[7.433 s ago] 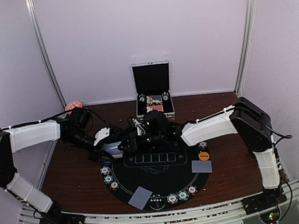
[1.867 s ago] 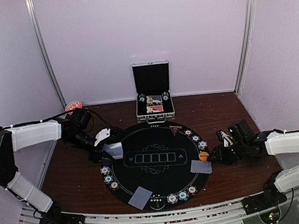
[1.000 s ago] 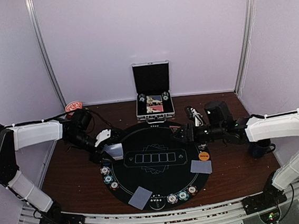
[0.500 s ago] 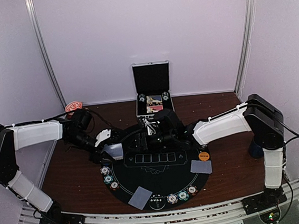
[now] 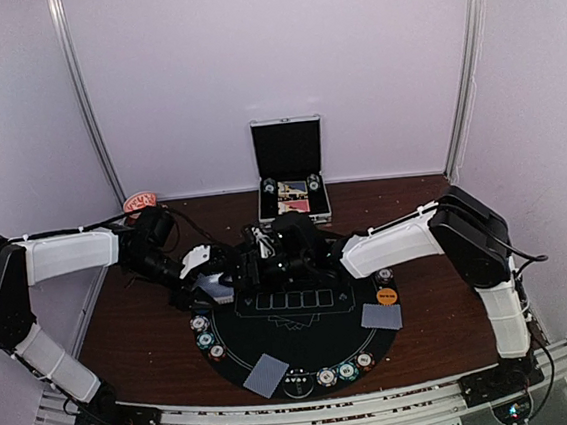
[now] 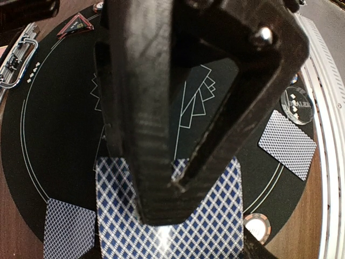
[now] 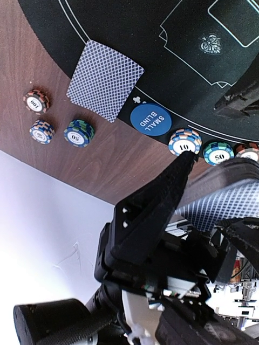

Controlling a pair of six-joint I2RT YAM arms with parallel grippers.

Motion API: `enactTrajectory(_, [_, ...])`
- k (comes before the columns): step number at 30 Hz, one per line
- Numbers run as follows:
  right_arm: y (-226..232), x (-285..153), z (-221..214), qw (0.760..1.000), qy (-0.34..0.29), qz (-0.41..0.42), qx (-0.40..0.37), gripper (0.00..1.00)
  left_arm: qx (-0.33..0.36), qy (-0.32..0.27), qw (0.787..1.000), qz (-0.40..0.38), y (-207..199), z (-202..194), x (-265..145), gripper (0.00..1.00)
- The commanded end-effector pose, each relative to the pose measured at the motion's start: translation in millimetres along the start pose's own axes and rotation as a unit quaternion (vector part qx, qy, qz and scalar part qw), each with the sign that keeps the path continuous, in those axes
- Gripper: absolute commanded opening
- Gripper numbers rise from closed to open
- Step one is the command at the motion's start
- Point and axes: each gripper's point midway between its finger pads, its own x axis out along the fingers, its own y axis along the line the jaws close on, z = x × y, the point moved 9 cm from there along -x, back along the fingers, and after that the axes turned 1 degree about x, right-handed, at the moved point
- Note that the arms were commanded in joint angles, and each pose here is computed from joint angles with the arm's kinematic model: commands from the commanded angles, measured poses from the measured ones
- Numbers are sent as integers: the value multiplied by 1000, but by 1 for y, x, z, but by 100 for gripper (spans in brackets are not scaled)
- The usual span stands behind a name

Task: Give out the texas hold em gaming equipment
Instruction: Pick up the poker card from the face-down deck piles.

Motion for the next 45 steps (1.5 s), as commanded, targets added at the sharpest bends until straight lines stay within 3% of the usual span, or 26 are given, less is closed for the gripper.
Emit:
enactTrajectory(1, [2, 13, 1, 1000, 1, 15, -1, 64, 22, -23, 999, 6, 0, 8, -6, 59])
enactTrajectory(8, [-10, 23, -2, 1000, 7, 1, 5, 63, 23, -22, 999, 6, 0, 8, -6, 59])
enactTrajectory(17, [-36, 6, -7, 997, 5, -70, 26, 43, 23, -23, 999, 6, 0, 8, -6, 59])
enactTrajectory(24, [-34, -6, -9, 996, 11, -83, 16, 37, 22, -22, 1000, 6, 1, 8, -6, 59])
enactTrajectory(31, [-7, -16, -6, 1000, 19, -5, 18, 28, 21, -20, 1000, 4, 1, 6, -4, 58])
enactTrajectory(38, [13, -28, -4, 998, 15, 58, 23, 3, 21, -19, 1000, 5, 1, 6, -4, 59])
enactTrajectory(45, [27, -39, -5, 993, 12, 115, 39, 0, 21, -19, 1000, 5, 1, 6, -4, 59])
